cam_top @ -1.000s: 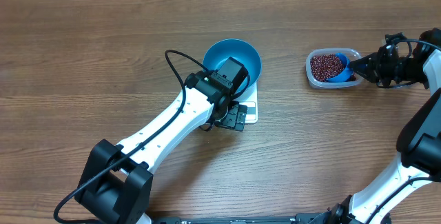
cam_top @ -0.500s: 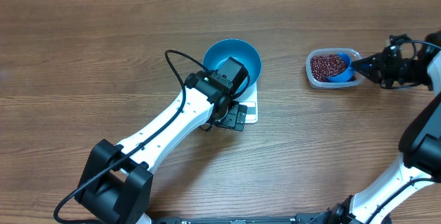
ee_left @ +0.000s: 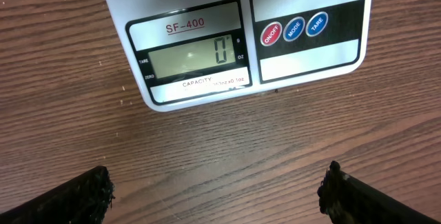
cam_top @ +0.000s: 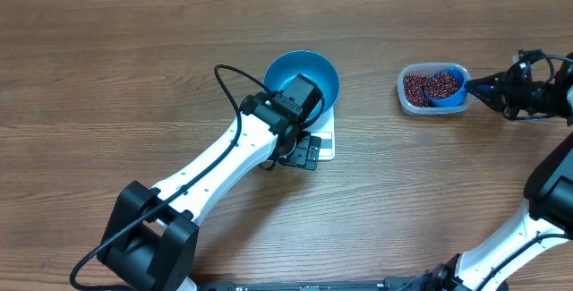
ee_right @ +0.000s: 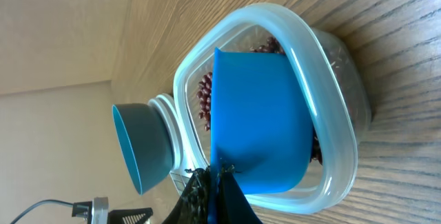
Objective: Scoop item into bowl and weigh 150g on scale
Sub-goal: 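Tilt and lift the bean-filled scoop out of the tub with the right gripper, then carry the full scoop with the right gripper over the teal bowl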
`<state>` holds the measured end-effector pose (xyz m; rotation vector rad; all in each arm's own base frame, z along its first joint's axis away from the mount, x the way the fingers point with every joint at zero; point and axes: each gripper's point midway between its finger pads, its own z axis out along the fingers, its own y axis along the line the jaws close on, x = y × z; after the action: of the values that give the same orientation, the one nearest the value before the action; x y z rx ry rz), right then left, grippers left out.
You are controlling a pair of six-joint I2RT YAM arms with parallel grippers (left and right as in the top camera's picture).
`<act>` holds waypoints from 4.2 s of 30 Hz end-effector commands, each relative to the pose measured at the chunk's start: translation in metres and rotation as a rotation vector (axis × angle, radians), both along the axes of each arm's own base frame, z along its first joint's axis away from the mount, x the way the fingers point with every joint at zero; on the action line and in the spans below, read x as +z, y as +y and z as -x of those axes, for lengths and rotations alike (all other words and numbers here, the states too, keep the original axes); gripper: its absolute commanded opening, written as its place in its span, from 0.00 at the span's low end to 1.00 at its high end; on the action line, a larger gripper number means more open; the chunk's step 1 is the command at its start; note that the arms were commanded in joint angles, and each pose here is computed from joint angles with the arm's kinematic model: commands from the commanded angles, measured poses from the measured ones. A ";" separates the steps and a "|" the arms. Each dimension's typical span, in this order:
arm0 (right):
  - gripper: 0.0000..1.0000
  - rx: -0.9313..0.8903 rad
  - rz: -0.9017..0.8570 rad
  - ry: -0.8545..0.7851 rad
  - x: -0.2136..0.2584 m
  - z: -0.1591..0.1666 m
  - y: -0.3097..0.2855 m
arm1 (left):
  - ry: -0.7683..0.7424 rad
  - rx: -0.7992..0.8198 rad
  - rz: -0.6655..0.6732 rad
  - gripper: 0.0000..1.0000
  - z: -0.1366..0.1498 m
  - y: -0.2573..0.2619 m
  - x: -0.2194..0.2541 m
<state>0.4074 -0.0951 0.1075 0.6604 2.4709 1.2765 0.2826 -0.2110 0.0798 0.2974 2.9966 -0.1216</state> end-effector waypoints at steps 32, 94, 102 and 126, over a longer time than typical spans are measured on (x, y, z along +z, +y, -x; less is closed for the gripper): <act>0.04 0.010 -0.350 -0.352 0.073 -0.013 0.013 | -0.002 0.000 -0.015 0.99 0.001 0.003 -0.002; 0.04 0.479 -0.073 -0.458 0.152 -0.073 0.222 | -0.002 0.000 -0.015 1.00 0.001 0.003 -0.002; 0.04 0.617 0.099 -0.504 0.136 -0.053 0.251 | -0.002 0.000 -0.015 1.00 0.001 0.003 -0.002; 0.04 0.856 0.474 -0.635 0.125 -0.028 0.303 | -0.002 0.000 -0.015 0.99 0.001 0.003 -0.002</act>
<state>0.4357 0.2052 0.2021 -0.8044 2.4589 0.8768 0.2826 -0.2110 0.0798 0.2974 2.9966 -0.1216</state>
